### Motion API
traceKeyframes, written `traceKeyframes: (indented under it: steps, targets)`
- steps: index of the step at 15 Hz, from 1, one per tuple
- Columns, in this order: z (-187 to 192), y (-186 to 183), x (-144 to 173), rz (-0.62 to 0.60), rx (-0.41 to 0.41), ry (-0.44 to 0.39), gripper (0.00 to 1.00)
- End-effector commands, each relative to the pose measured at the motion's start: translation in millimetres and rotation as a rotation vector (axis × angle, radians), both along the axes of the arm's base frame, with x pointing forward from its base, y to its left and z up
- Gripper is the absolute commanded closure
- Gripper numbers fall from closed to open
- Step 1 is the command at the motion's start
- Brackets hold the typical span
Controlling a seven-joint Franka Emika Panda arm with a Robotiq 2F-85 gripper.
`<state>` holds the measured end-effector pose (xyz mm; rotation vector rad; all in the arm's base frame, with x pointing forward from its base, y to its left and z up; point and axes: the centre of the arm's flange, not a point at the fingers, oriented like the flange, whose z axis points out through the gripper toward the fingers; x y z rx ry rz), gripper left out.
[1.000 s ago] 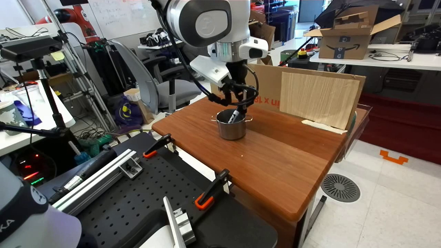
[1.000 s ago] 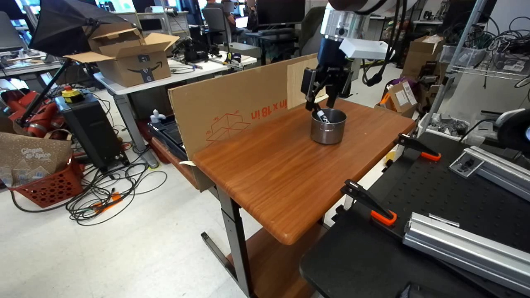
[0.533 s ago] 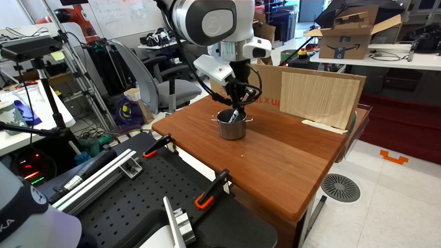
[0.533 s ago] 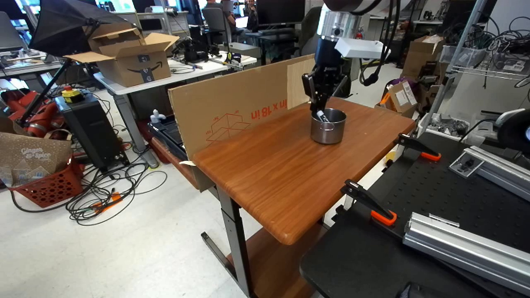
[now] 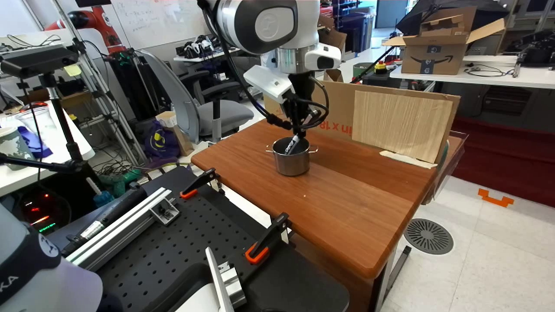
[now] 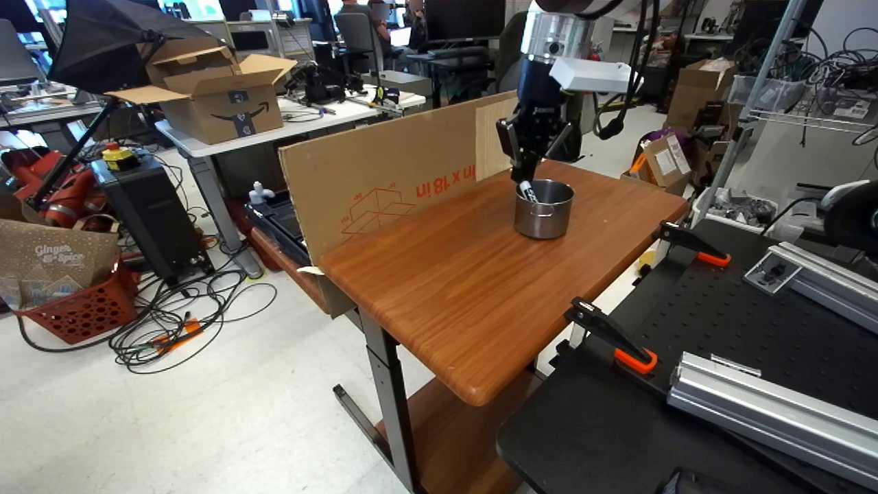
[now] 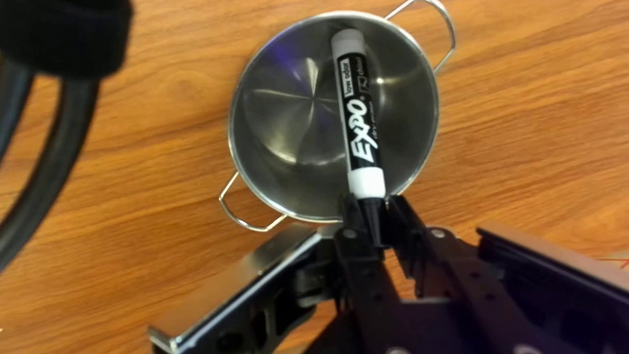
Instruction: Take the black marker out of the silver pot and place it on the table
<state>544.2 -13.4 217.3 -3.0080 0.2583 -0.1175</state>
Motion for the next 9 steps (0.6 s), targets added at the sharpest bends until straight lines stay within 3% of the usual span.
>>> traceKeyframes:
  steps: [1,9]
  targets:
    - [25.8,6.1,-1.0,-0.001,-0.028,0.018,0.95]
    - [101.0,29.0,11.2,-0.010,-0.120,-0.043,0.95]
